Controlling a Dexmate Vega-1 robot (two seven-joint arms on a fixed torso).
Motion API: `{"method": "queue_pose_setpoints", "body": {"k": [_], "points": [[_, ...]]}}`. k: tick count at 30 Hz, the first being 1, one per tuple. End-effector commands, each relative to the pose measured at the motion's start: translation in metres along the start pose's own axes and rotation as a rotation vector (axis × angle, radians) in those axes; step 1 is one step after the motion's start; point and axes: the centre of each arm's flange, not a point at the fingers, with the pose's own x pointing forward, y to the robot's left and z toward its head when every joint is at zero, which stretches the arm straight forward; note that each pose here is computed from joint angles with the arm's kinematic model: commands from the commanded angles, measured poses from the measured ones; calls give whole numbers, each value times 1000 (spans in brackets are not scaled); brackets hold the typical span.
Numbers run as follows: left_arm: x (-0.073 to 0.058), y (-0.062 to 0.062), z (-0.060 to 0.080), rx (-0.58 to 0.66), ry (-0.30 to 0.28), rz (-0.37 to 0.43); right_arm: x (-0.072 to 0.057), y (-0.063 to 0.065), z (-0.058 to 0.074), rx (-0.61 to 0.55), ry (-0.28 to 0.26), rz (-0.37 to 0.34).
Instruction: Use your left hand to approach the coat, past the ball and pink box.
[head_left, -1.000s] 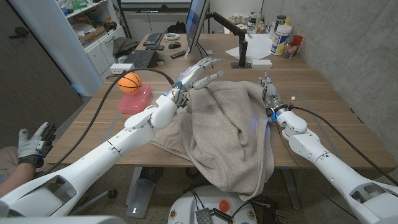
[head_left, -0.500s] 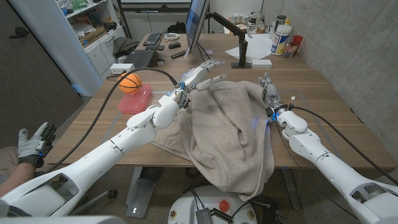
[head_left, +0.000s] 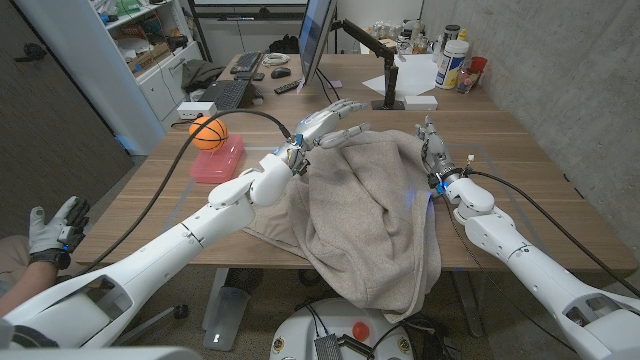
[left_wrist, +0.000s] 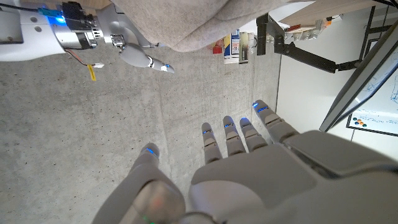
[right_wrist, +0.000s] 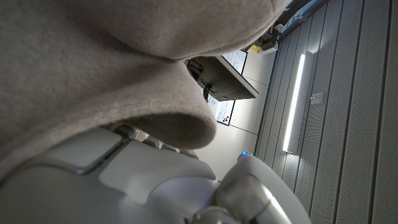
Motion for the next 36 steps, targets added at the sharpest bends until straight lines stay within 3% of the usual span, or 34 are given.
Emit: {"method": "queue_pose_setpoints", "body": {"k": [1,18,22,36], "points": [[0,-8,1,35,-10,-15,1,1,0,-3,-1,5],[2,-15,5,112,-30,-59,2,2,-1,0,4,8],[4,-13,9,187,-46,-69,2,1,-1,4,7,5],[4,-13,11,203,-57,-70,2,2,-1,3,9,10]]}}
